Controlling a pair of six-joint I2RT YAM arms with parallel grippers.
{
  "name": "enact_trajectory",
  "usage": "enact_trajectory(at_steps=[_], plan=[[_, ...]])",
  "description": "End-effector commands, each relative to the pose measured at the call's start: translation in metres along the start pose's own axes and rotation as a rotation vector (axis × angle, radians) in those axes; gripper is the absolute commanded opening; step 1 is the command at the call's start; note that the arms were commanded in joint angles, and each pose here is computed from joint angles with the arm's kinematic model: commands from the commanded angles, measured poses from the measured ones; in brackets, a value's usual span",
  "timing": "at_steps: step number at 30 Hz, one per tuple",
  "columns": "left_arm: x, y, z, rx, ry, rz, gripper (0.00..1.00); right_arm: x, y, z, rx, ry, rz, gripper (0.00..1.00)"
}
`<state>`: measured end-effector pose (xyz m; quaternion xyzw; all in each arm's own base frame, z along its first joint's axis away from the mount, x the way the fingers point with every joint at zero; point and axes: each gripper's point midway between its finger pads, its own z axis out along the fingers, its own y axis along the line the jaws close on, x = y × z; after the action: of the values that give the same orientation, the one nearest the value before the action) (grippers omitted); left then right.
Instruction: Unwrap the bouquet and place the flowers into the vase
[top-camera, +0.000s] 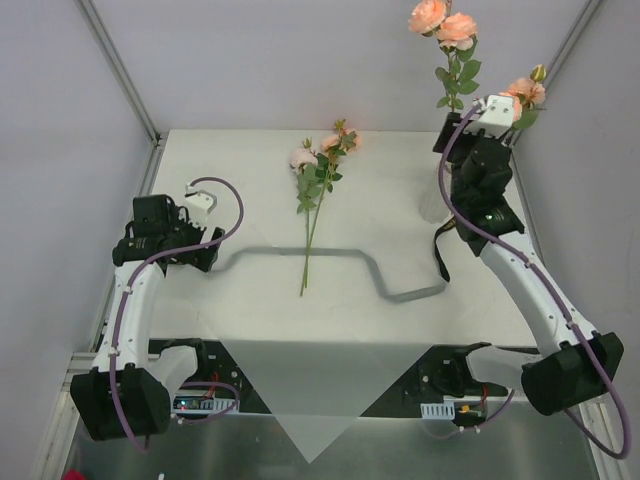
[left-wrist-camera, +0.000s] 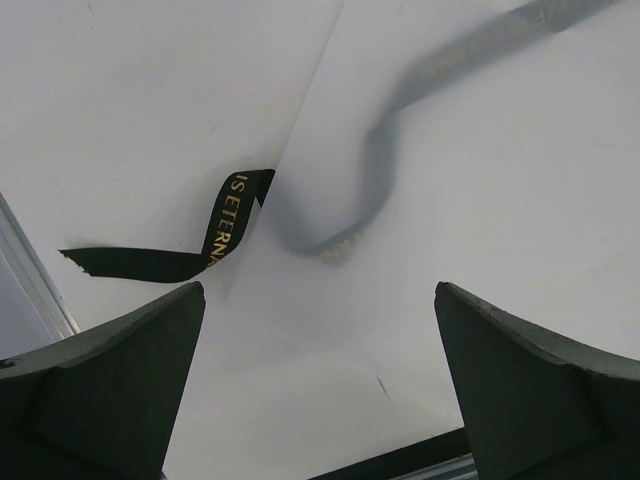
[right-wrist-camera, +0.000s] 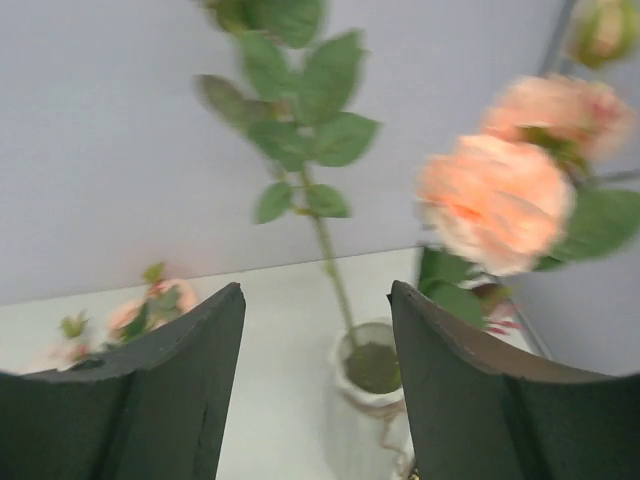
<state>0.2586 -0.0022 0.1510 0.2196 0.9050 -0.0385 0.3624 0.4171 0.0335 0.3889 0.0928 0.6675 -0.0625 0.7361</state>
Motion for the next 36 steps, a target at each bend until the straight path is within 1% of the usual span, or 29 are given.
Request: enact_trajectory(at_steps=[1,2,3,5,6,7,8,9,10,11,12,13,15,16,18,19,23,24,27,30,36], plan=[[-0.015,-0.004,-0.004,0.027,-0.037,-0.009,0.99,-0.028,0.066,-0.037,-0.192,-0.018,-0.052,0.63],[-0.015,-0.004,-0.004,0.031,-0.037,-0.010,0.99,-0.022,0.079,-0.041,-0.228,-0.002,-0.061,0.63],[-0.016,-0.004,-0.004,0.033,-0.040,-0.012,0.99,-0.011,0.104,-0.053,-0.298,0.033,-0.072,0.63],[-0.016,-0.005,-0.004,0.036,-0.041,-0.016,0.99,0.018,0.133,-0.058,-0.356,0.102,-0.101,0.62],[-0.017,-0.005,-0.004,0.036,-0.044,-0.017,0.99,0.035,0.152,-0.067,-0.419,0.149,-0.115,0.62],[-0.017,-0.005,-0.004,0.037,-0.042,-0.018,0.99,0.061,0.169,-0.066,-0.446,0.211,-0.119,0.61],[-0.017,-0.005,-0.005,0.034,-0.043,-0.014,0.99,0.077,0.182,-0.070,-0.484,0.251,-0.119,0.61],[-0.017,-0.005,-0.005,0.033,-0.043,-0.014,0.99,0.087,0.202,-0.077,-0.566,0.300,-0.112,0.59],[-0.017,-0.004,-0.005,0.029,-0.041,-0.011,0.99,0.118,0.219,-0.078,-0.597,0.379,-0.113,0.59],[-0.016,-0.005,-0.006,0.029,-0.039,-0.007,0.99,0.133,0.232,-0.081,-0.642,0.420,-0.111,0.59],[-0.015,-0.005,-0.006,0.028,-0.037,-0.009,0.99,0.136,0.250,-0.087,-0.711,0.458,-0.097,0.58],[-0.015,-0.004,-0.006,0.026,-0.036,-0.004,0.99,0.167,0.264,-0.087,-0.737,0.529,-0.116,0.58],[-0.014,-0.005,-0.005,0.027,-0.033,-0.003,0.99,0.188,0.286,-0.096,-0.825,0.619,-0.110,0.57],[-0.013,-0.005,-0.006,0.027,-0.034,-0.004,0.99,0.200,0.301,-0.090,-0.842,0.647,-0.109,0.57],[-0.011,-0.005,-0.005,0.028,-0.029,-0.005,0.99,0.219,0.317,-0.102,-0.910,0.732,-0.117,0.55],[-0.011,-0.004,-0.005,0.025,-0.028,0.001,0.99,0.227,0.329,-0.098,-0.922,0.745,-0.120,0.55],[-0.008,-0.004,-0.004,0.022,-0.018,0.008,0.99,0.253,0.343,-0.100,-0.927,0.822,-0.136,0.55],[-0.008,-0.004,-0.003,0.024,-0.018,0.009,0.99,0.266,0.344,-0.101,-0.916,0.850,-0.139,0.55],[-0.008,-0.004,-0.003,0.026,-0.017,0.011,0.99,0.276,0.347,-0.100,-0.899,0.874,-0.134,0.55],[-0.007,-0.005,-0.002,0.032,-0.015,0.012,0.99,0.299,0.345,-0.101,-0.874,0.924,-0.161,0.56],[-0.006,-0.006,0.000,0.041,-0.012,0.019,0.99,0.319,0.341,-0.101,-0.845,0.959,-0.182,0.56]])
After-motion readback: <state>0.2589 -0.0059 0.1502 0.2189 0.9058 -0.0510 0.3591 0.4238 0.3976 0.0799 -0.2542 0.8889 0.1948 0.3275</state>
